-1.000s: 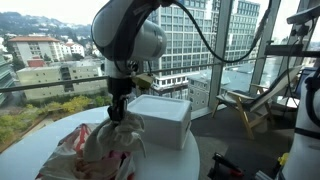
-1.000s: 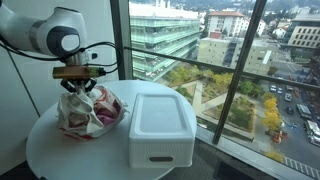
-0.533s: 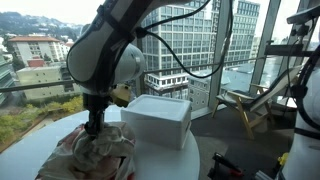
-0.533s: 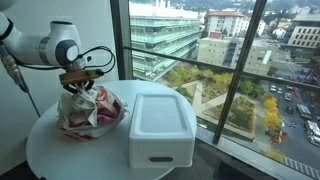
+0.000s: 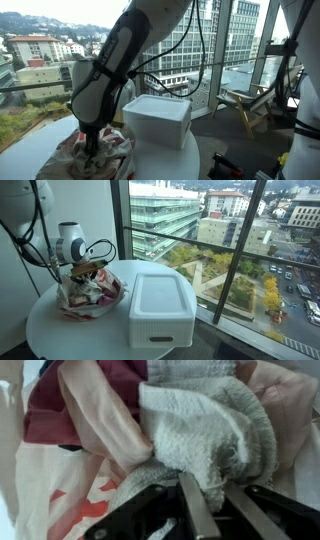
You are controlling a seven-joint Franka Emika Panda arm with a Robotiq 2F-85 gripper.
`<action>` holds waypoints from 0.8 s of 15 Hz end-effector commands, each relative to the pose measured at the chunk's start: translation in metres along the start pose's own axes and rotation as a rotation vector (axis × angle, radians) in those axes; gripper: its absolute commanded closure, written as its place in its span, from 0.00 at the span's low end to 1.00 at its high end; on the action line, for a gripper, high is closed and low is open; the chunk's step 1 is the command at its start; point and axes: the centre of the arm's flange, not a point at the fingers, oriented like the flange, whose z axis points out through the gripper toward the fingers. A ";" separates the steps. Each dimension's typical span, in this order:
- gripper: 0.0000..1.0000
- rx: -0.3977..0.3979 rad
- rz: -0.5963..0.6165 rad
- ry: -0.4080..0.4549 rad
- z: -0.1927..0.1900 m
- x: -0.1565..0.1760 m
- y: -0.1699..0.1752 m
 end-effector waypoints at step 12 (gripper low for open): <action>0.15 0.011 -0.018 0.034 -0.026 -0.019 0.026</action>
